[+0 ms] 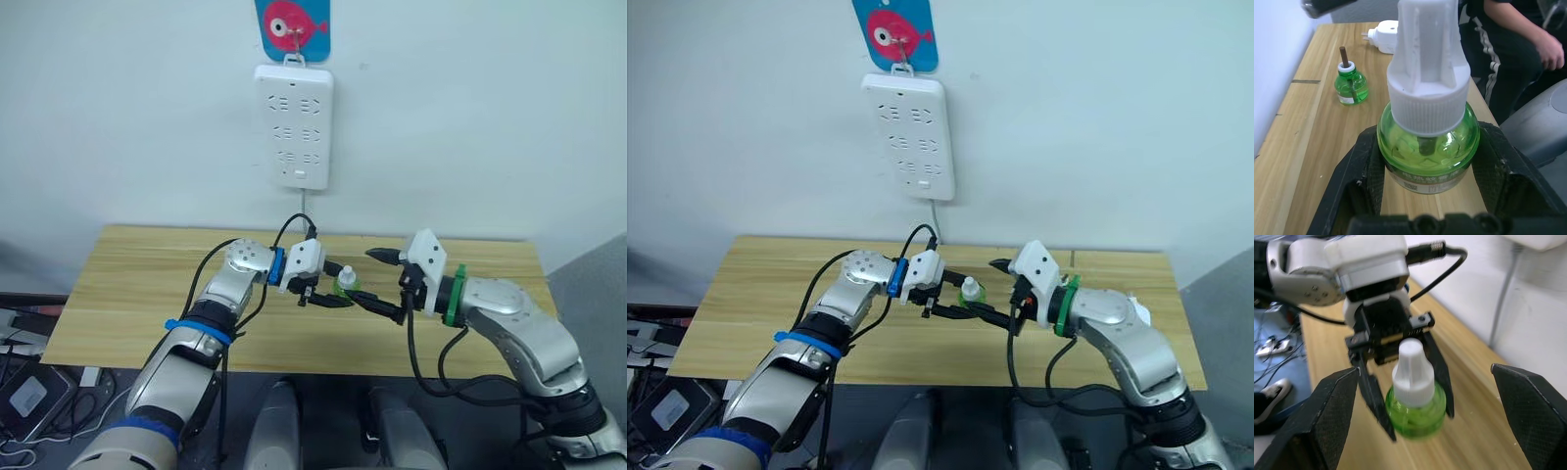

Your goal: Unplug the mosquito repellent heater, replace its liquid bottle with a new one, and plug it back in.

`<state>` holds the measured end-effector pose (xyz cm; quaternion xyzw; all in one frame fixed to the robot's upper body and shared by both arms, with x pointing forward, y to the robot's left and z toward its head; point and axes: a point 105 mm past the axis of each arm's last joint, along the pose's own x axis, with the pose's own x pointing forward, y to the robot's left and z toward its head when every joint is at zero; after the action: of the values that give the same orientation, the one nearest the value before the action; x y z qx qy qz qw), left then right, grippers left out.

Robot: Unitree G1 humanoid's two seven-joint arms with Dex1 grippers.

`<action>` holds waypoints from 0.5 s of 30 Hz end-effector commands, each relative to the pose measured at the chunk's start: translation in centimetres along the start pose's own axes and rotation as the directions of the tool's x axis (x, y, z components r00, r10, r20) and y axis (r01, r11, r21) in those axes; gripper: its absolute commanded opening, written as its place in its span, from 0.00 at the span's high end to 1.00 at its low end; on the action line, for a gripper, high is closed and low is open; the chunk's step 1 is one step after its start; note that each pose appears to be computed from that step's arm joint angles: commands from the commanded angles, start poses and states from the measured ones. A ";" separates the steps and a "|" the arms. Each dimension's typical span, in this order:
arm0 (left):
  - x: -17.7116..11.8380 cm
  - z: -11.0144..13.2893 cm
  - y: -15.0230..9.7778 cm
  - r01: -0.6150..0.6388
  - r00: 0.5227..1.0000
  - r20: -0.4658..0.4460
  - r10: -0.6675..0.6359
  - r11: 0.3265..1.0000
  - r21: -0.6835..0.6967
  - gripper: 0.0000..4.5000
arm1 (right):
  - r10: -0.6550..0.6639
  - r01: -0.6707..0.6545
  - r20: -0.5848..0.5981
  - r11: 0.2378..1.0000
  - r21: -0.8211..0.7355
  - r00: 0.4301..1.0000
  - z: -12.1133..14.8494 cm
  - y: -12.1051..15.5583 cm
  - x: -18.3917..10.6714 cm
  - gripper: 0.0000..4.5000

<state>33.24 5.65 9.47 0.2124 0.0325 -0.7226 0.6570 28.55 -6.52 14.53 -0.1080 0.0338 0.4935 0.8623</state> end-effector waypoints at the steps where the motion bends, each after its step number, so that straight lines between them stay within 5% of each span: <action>1: -0.4 1.2 1.0 -0.012 1.000 0.020 0.012 0.999 0.037 0.50 | -0.011 0.012 0.036 0.999 -0.033 0.999 0.8 0.1 0.4 0.09; 5: -0.5 1.5 1.3 -0.014 1.000 0.028 0.013 0.999 0.037 0.50 | 0.001 0.000 0.035 1.000 -0.027 0.999 0.6 0.5 0.7 0.36; 15: -0.5 1.5 1.2 -0.018 0.999 0.035 0.016 0.999 0.045 0.50 | 0.002 -0.001 0.038 1.000 -0.026 0.999 0.1 0.5 1.4 0.36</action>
<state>33.97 5.69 10.37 0.2121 0.0256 -0.7212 0.6589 29.03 -5.38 13.41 -0.1058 0.0353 0.4894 0.8649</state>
